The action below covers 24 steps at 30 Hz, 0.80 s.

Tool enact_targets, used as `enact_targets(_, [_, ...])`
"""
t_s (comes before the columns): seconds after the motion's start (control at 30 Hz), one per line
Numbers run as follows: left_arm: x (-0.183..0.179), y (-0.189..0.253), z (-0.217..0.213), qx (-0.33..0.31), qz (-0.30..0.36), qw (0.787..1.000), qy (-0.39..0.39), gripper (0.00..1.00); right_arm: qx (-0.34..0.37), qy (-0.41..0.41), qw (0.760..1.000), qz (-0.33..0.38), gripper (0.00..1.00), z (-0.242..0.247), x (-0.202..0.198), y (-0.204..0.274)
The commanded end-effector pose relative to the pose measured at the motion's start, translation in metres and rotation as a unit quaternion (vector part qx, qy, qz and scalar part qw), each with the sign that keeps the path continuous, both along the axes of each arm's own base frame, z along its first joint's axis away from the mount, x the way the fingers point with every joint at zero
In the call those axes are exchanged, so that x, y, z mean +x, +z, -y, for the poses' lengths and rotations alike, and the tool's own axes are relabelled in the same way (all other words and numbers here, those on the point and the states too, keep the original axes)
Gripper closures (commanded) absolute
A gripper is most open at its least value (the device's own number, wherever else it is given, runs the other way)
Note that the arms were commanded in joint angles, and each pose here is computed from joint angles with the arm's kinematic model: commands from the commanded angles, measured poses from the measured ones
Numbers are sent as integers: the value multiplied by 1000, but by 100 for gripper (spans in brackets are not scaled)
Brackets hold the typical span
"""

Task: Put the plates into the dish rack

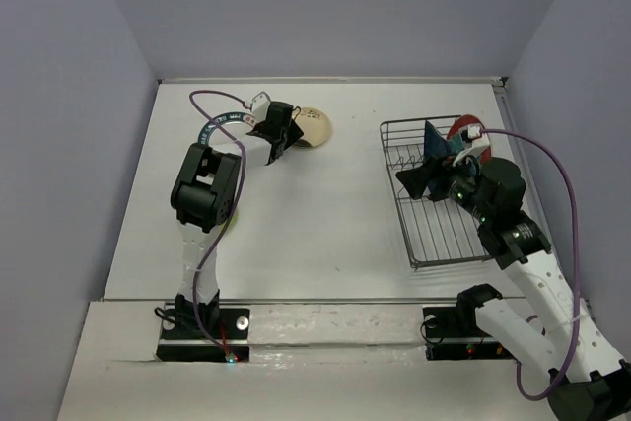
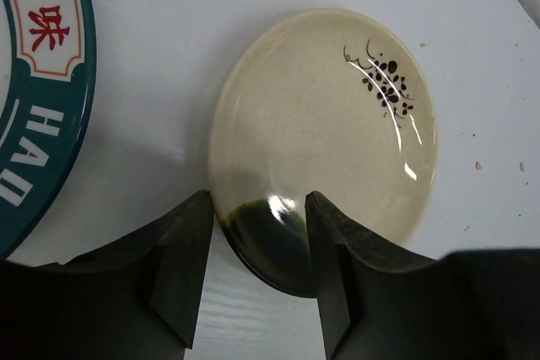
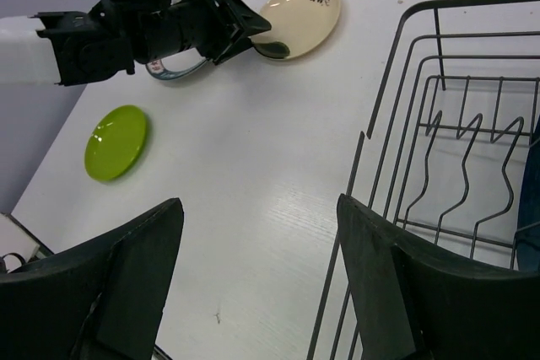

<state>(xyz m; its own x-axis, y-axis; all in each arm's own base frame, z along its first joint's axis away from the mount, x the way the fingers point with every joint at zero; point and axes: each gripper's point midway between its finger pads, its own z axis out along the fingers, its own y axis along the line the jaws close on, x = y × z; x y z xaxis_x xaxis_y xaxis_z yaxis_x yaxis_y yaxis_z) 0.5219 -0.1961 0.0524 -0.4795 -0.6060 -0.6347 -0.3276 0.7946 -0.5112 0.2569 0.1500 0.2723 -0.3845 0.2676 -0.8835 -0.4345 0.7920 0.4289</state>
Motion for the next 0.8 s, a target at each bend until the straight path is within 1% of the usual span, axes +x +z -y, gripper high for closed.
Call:
enact_targets(0.0, [23,19,5,-14,36,999,17,45,22,18,999,36,21,-8,0,22])
enact_targets(0.17, [24,8,6,-21,30,999,18,52,22,19,999,33,22,-10,3,24])
enact_targets(0.2, [23,8,6,-22,31,999,17,56,22,20,999,33,22,-10,3,24])
enact_targets(0.23, [21,4,7,-23,32,999,17,66,22,21,999,32,22,-10,3,25])
enact_targets(0.27, [20,4,6,-24,34,999,17,72,22,21,999,33,22,-10,4,25])
enact_targets(0.3, [20,8,6,-25,39,999,15,84,22,21,999,32,22,-11,4,26])
enact_targets(0.37, [18,18,8,-30,49,998,7,94,22,24,999,30,22,-12,5,25])
enact_targets(0.4, [17,18,9,-33,49,998,3,94,23,27,999,28,22,-13,5,25])
enact_targets(0.47, [14,37,14,-37,69,997,-18,94,26,36,999,21,20,-17,6,26])
enact_targets(0.5, [11,57,19,-41,86,995,-32,94,27,38,999,15,17,-19,7,25])
enact_targets(0.53, [8,67,21,-42,96,994,-37,94,28,37,999,15,15,-19,10,27])
enact_targets(0.57, [-1,90,22,-48,120,991,-43,94,30,36,999,5,13,-21,14,23])
enact_targets(0.67, [-26,114,31,-64,150,984,-67,94,36,35,999,-8,10,-25,24,22])
enact_targets(0.7, [-42,143,41,-88,174,977,-83,94,36,35,999,-12,9,-27,27,22])
enact_targets(0.77, [-67,166,55,-113,204,966,-110,94,33,33,999,-17,8,-28,33,23])
